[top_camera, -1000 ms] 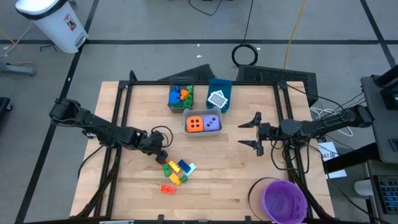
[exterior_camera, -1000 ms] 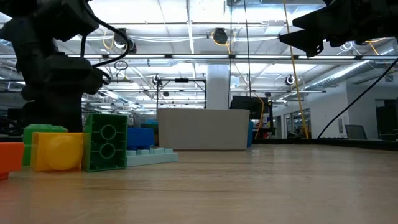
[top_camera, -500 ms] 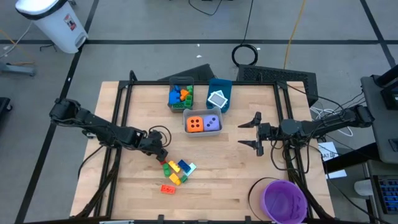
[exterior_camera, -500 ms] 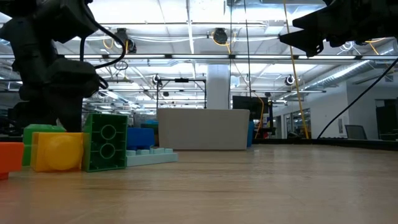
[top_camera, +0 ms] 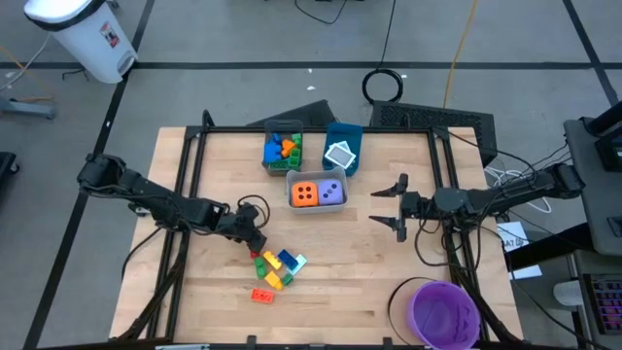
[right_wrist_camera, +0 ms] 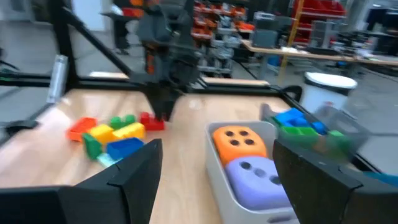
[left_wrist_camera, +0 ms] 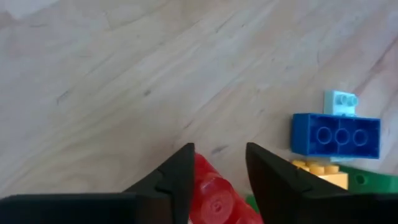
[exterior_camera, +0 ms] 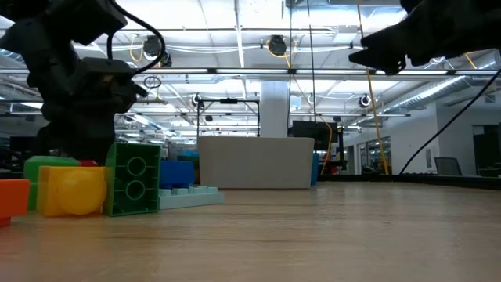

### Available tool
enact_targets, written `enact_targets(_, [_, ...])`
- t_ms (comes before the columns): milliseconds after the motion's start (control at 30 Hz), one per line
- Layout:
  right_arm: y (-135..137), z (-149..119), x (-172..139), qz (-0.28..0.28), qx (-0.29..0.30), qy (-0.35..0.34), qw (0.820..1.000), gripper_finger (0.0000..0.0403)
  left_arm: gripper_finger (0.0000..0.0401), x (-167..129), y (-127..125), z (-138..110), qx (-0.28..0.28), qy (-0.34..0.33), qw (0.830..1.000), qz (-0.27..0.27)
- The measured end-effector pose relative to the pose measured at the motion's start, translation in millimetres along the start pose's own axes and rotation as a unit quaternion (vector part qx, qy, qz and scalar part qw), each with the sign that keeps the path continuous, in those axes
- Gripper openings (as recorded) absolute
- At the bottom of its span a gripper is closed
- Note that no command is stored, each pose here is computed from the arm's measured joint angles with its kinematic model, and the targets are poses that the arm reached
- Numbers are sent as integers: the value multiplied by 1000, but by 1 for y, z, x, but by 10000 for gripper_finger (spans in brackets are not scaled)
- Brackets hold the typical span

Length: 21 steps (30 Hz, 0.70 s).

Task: Pick & Place Toys
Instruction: Put the red game piece into the black bin

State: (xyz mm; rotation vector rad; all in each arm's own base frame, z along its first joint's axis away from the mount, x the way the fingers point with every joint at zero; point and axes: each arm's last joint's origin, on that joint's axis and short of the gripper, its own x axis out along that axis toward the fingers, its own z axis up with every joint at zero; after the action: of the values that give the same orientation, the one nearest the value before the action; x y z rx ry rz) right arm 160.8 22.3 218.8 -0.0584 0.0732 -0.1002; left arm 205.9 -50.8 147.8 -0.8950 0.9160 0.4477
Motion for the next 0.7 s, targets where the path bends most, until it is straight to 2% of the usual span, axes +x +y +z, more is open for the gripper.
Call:
enact_targets(233, [1,-2,4,-12,1,2,1000,279,109,0,0,5,21,-12,1000,-2])
enact_targets(400, [1,-1,4,-12,8,-3,1000,279,98,1,2,10,52,-56,997,20])
enact_targets(533, [1,-1,4,-11,8,-3,1000,279,116,1,5,13,33,-61,997,27])
enact_targets(700, [1,-1,4,-11,8,-2,1000,279,168,1,7,17,24,-95,994,46])
